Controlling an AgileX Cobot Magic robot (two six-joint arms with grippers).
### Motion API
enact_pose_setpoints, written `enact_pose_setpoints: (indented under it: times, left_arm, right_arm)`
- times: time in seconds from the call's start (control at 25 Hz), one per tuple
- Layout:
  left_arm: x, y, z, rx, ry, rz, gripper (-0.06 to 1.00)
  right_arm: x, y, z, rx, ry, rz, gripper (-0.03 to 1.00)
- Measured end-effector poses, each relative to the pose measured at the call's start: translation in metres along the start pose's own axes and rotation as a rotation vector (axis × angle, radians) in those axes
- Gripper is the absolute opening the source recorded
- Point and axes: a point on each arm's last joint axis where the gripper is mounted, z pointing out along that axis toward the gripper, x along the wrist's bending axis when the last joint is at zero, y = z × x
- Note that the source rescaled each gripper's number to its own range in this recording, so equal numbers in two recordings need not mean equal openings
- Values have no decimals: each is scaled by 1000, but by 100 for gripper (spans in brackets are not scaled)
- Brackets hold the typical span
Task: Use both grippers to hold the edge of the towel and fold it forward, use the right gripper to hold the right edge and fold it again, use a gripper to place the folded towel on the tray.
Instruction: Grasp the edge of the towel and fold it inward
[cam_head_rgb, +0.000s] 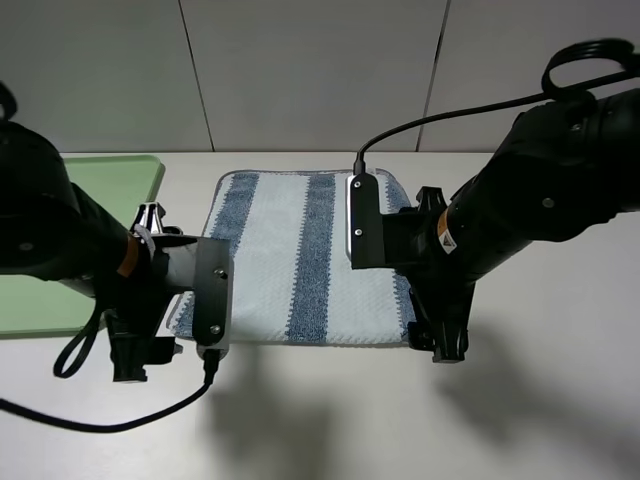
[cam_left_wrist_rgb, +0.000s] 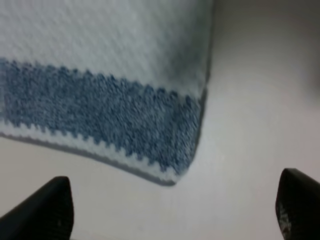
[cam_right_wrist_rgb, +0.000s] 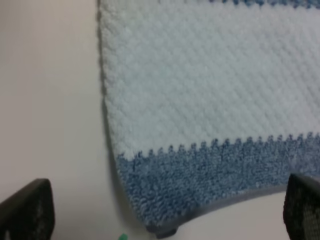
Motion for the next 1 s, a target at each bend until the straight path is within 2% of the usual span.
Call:
enact_pose_setpoints:
  times: [0.2,0.48,0.64,0.84,1.0]
  left_arm:
    - [15,19,9,-22,-8,-12,79]
    - [25,38,26,-44,-72,-9,77]
    - [38,34,31,-57,-94,-73,77]
    - [53,17,36,-49,-80,-138,77]
    - [61,16,37,-93,-22,-131,77]
  right_arm:
    - [1,1,6,4,11,-40,100]
    - [2,1,17,14,30,-61,100]
    - [3,2,22,10,34,-60,100]
    - [4,4,30,5,38,-59,100]
    - [4,4,33,6,43,-58,100]
